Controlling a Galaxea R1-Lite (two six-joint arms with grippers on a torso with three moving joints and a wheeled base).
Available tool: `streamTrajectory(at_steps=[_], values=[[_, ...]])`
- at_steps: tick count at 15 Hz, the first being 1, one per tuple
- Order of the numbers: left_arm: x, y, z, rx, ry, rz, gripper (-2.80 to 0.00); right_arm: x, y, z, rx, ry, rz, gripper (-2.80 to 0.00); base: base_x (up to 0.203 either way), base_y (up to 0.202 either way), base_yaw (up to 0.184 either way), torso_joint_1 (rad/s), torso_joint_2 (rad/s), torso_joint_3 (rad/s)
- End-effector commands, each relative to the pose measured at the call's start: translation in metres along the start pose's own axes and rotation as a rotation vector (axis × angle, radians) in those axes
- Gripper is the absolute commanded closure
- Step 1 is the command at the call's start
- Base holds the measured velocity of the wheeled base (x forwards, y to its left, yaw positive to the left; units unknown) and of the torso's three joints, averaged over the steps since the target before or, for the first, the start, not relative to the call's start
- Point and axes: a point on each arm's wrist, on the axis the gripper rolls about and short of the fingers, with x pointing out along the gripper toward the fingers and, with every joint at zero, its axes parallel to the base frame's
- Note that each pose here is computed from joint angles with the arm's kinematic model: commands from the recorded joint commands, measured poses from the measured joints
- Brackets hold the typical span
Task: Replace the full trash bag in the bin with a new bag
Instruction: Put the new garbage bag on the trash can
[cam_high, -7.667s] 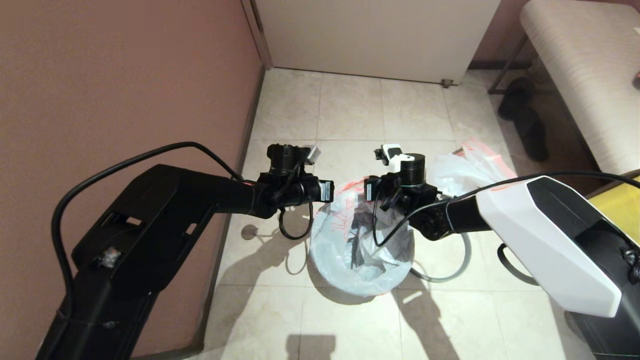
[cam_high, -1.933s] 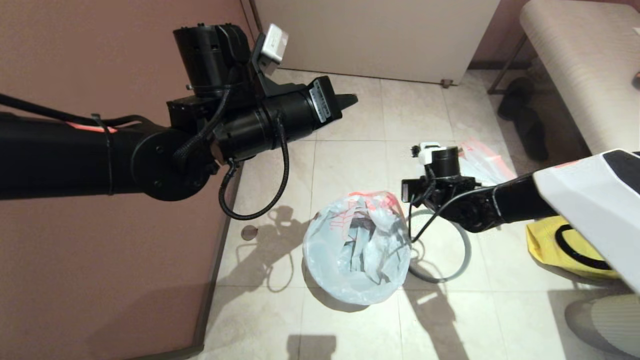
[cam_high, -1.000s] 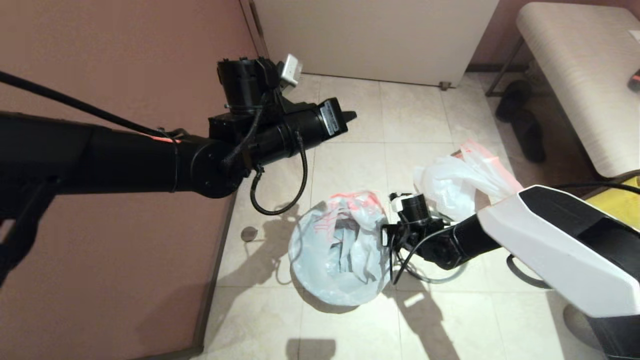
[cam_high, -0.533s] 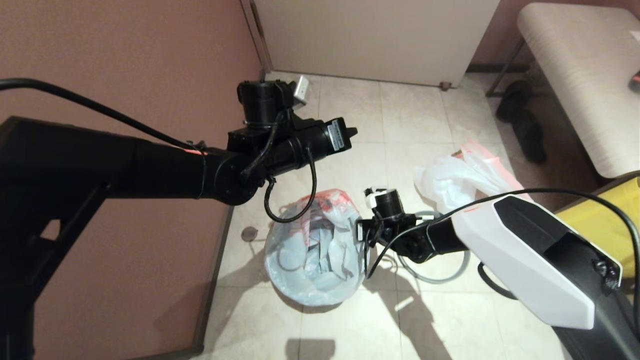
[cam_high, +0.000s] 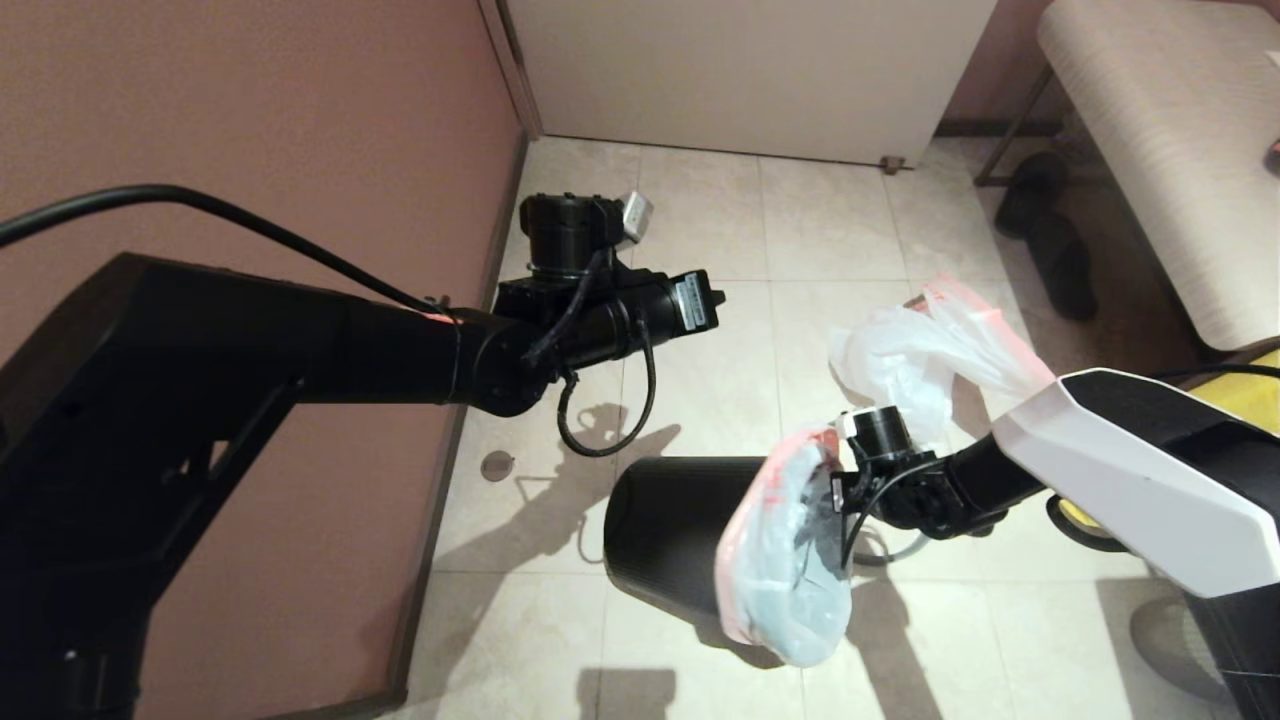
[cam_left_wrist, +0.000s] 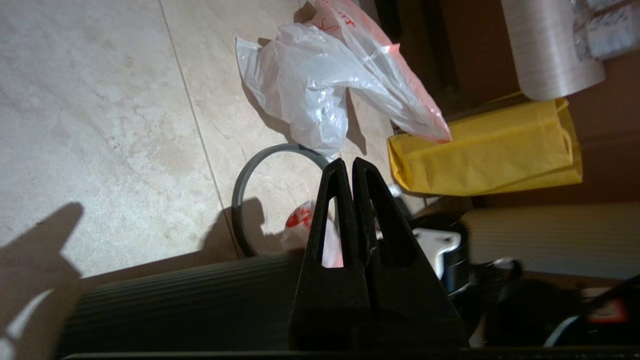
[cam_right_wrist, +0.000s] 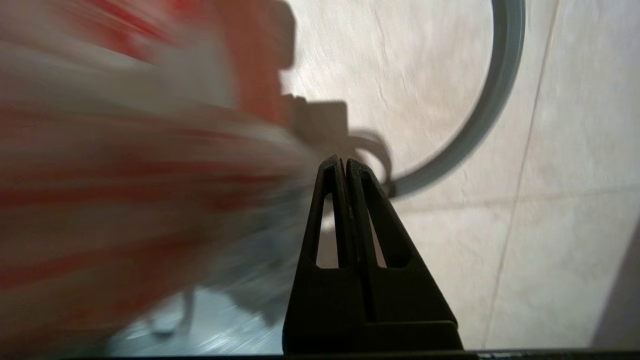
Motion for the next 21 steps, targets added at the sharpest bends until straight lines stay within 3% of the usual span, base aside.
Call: streamTrajectory(at_steps=[1,4,8,12,17,21], values=[[0.011,0.002,-0.012,0.047,0.011,0.032,0.0,-0.025,-0.001,0.029,0.035,-0.078,0.028,0.0,0.0,0.0,0.0,0.0,0.0,0.0],[0.024,-0.006,-0.032,0.101,0.02,0.101,0.0,-0.048,0.024,0.029,0.053,-0.09,0.102,0.0,0.0,0.0,0.0,0.0,0.0,0.0],[0.024,-0.007,-0.031,0.105,0.02,0.106,0.0,-0.073,0.046,0.023,0.054,-0.074,0.198,0.0,0.0,0.0,0.0,0.0,0.0,0.0],[0.018,-0.002,-0.02,0.103,-0.005,0.116,0.0,-0.097,0.066,-0.002,-0.053,0.025,0.248,0.0,0.0,0.0,0.0,0.0,0.0,0.0],[0.014,-0.002,-0.011,0.103,-0.016,0.124,0.0,-0.122,0.077,-0.029,-0.274,0.162,0.263,0.0,0.0,0.0,0.0,0.0,0.0,0.0],[0.013,-0.003,-0.011,0.102,-0.017,0.122,0.0,-0.13,0.089,-0.043,-0.314,0.205,0.331,0.0,0.0,0.0,0.0,0.0,0.0,0.0]])
